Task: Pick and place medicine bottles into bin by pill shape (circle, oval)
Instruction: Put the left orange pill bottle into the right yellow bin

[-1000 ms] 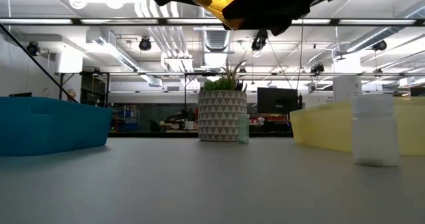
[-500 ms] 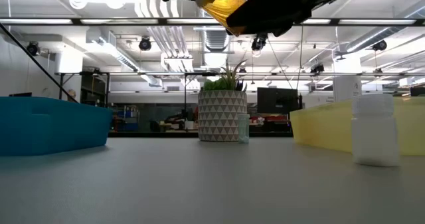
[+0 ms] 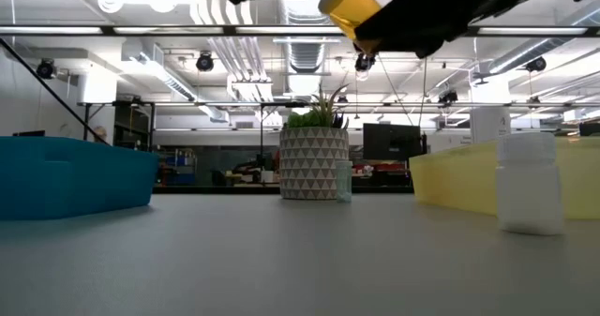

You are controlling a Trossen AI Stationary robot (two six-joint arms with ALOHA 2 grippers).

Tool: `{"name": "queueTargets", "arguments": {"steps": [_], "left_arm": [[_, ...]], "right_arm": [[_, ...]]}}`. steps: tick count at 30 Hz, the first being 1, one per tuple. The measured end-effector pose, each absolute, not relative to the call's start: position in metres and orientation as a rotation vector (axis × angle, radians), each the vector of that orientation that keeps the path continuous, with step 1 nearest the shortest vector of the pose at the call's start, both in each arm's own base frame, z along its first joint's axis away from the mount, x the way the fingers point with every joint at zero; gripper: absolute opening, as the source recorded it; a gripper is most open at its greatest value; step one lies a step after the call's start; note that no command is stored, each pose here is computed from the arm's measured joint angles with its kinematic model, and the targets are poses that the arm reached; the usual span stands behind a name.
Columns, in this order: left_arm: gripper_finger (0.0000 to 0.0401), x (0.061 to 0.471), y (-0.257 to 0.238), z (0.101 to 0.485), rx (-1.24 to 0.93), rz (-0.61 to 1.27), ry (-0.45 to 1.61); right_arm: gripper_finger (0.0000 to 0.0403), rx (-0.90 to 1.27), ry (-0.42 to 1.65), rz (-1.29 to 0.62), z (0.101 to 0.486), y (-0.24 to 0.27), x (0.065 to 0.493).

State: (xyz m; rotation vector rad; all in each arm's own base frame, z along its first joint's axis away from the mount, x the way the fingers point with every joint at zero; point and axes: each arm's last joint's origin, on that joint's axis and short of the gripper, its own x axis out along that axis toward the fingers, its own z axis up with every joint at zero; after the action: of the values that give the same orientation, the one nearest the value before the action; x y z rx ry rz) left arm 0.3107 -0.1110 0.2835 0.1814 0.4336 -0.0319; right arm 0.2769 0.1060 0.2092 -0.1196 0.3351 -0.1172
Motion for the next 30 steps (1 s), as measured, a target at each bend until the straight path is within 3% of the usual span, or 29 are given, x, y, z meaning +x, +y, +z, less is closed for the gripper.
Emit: {"name": "queueTargets", "arguments": {"steps": [11, 21, 30], "left_arm": [[0.0279, 0.308, -0.100, 0.260, 0.056, 0.009, 0.042], [0.0279, 0.324, -0.102, 0.233, 0.026, 0.015, -0.098], [0.0275, 0.333, -0.106, 0.232, 0.036, 0.015, -0.240]], "right_arm": [[0.0173, -0.174, -0.005, -0.092, 0.198, 0.111, 0.275], [0.0173, -0.181, -0.062, -0.099, 0.201, 0.115, 0.283], [0.0173, -0.162, -0.067, -0.098, 0.202, 0.116, 0.285]]}}
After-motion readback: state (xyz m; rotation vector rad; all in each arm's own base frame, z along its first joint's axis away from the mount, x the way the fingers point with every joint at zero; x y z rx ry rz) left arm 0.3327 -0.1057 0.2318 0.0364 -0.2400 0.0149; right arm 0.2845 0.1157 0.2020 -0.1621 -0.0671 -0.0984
